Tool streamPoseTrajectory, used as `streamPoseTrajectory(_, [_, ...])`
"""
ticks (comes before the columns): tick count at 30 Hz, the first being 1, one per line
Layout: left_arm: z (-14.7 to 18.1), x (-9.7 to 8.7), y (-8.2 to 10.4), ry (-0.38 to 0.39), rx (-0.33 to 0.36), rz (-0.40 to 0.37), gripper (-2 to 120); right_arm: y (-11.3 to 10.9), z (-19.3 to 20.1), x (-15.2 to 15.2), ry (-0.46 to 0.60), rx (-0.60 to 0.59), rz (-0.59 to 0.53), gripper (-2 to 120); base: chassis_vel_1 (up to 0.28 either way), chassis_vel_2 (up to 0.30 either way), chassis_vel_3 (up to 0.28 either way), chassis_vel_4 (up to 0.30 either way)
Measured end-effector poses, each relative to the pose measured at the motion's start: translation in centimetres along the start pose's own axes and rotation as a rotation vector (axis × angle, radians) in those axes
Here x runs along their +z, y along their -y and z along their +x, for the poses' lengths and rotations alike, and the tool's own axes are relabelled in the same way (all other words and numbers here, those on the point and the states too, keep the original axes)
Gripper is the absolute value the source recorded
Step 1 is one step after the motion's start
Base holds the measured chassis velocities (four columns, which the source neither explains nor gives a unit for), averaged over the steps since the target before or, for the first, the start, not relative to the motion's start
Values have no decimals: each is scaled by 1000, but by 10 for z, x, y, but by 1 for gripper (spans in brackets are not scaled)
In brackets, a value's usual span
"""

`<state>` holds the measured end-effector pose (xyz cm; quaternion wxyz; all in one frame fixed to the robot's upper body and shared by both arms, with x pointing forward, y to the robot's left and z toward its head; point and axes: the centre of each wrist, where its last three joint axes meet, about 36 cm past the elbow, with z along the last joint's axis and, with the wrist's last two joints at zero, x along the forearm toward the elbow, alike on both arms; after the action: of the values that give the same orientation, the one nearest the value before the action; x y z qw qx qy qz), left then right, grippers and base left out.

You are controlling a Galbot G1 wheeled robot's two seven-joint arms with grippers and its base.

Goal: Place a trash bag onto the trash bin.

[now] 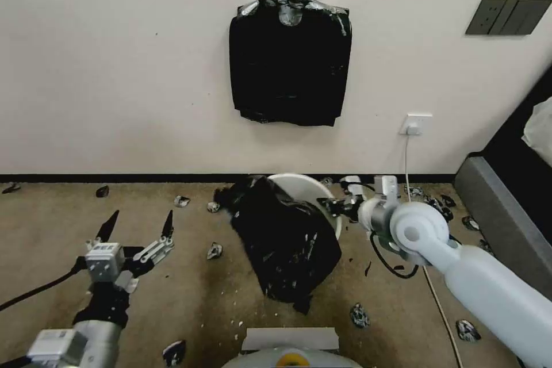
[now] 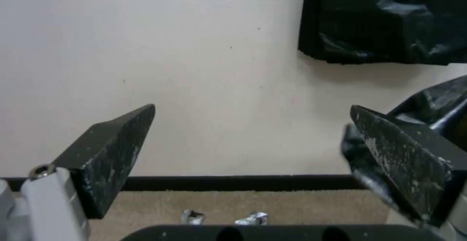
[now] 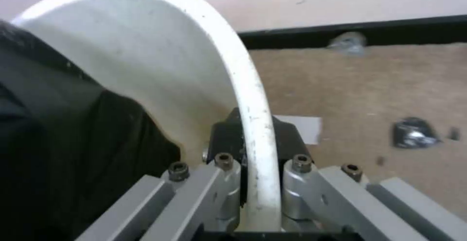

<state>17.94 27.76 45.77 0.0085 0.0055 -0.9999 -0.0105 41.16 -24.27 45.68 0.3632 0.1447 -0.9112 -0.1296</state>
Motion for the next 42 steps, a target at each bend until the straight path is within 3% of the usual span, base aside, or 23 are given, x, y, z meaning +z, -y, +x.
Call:
streamPoseTrajectory(3, [0,0,2,-3,2,5,100,-2,4,6,19,32,-24,5,0,0,0,0])
streamPoseTrajectory(14, [-6,1,8,-1,21,9,100,-42,8,45,76,183,-135,5,0,0,0,0])
streamPoseTrajectory(25, [-4,3,11,-11,19,7,100,-51,-14,80,41,221,-191,5,0,0,0,0])
streamPoseTrajectory(36, [-1,5,20,-20,31,9,100,-53,-24,95,47,222,-222,5,0,0,0,0])
streamPoseTrajectory(42, [-1,7,25,-25,44,12,100,-52,-20,95,52,216,-217,28,0,0,0,0])
